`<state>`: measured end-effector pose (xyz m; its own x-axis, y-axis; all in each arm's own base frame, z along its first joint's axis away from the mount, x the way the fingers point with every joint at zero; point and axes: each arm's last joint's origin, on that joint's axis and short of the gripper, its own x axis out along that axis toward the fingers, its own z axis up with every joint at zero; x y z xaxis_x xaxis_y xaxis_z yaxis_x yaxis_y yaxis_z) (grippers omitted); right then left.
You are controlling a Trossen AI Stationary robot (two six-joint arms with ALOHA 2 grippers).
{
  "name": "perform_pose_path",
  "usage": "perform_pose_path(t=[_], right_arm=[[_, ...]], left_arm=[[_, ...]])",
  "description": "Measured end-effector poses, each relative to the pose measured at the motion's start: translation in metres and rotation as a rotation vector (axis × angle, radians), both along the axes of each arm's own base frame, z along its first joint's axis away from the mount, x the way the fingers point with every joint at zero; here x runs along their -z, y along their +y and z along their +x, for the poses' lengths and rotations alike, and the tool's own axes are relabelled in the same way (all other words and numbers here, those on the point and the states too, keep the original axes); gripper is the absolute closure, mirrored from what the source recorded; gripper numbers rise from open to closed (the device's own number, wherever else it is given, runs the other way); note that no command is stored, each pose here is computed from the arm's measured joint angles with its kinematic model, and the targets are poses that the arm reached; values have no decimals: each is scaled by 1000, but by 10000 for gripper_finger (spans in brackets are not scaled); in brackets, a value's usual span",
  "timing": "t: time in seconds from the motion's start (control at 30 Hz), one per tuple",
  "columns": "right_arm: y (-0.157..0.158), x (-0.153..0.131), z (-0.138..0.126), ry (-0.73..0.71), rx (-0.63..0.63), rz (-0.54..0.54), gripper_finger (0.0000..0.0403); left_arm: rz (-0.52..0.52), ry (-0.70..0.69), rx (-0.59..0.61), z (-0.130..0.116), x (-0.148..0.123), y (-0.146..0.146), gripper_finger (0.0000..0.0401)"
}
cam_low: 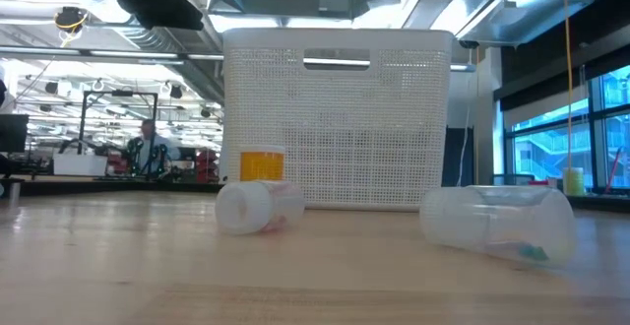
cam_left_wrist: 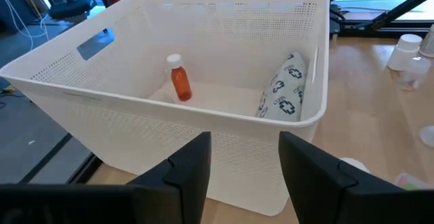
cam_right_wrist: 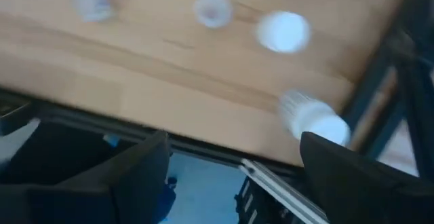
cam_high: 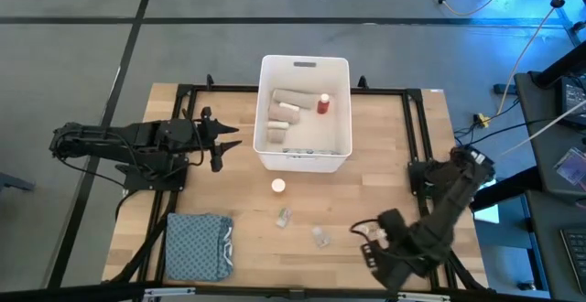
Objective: Pick & place medical supplies in basket/bin
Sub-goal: Put the large white pill bottle into the white bin
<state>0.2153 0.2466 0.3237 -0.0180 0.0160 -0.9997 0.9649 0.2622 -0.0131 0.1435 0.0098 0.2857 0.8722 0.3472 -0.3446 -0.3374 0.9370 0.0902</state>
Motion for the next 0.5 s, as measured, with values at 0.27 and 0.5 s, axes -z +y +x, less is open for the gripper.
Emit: perform_pose_path(t=[0.27, 0.5], right_arm=[[-1, 26, -39, 172, 59, -36, 78], [-1, 48, -50, 345, 46, -26, 78]], left_arm=[[-23, -13, -10, 0, 0, 0, 235], [-88, -44, -36, 0, -1, 0, 235]])
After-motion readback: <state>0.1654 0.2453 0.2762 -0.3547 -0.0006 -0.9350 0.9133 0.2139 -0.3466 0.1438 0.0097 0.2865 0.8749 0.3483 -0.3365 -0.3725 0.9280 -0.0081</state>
